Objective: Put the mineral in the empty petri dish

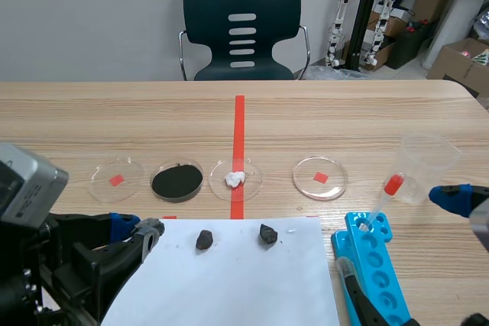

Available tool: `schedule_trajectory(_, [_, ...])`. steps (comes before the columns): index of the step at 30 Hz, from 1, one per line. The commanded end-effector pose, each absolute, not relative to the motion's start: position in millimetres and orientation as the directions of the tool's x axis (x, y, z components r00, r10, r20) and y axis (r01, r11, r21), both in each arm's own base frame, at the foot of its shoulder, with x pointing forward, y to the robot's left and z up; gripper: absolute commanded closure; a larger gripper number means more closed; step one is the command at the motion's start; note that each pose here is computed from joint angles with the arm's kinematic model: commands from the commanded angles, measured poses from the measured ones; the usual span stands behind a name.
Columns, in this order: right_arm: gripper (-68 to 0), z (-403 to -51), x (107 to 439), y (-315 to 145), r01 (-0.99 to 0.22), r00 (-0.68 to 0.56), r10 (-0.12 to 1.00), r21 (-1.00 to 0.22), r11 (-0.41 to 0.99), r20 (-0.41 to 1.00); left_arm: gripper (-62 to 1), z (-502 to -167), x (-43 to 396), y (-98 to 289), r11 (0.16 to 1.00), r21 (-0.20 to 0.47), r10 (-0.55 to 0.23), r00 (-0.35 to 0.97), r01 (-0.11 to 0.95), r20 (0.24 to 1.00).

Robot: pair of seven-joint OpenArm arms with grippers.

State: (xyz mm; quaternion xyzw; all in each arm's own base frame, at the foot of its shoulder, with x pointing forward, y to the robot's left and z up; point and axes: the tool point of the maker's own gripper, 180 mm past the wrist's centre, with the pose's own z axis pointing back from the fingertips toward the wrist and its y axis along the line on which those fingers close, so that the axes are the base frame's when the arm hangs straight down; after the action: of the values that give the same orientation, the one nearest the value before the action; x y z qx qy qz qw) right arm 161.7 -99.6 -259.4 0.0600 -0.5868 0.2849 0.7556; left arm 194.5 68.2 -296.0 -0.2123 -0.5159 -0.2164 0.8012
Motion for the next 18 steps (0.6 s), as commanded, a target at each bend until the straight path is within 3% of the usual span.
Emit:
schedule_trajectory(1, [-67.9,-250.9,165.9,-98.7,-0.497,0.117,0.351,-0.251,0.83,0.929,-13.0,-288.3,202.4,65.0,0.816,-0.125,-0.102,0.353,0.565,0.93])
schedule_trajectory(6, [-67.9,-251.0,165.8,-98.7,-0.497,0.117,0.351,-0.251,0.83,0.929,-13.0,-300.2,223.1,76.0,0.854,-0.111,-0.106,0.379,0.508,0.919])
schedule_trajectory(15, [-67.9,-250.9,165.9,-98.7,-0.497,0.117,0.351,-0.251,0.83,0.929,-13.0,-321.6,268.9,133.9,0.981,-0.053,-0.047,0.497,0.185,0.866])
schedule_trajectory(18, [-67.9,-250.9,165.9,-98.7,-0.497,0.117,0.351,-0.251,0.83,0.929,-13.0,-317.7,283.4,140.9,0.987,-0.039,-0.041,0.487,0.154,0.873])
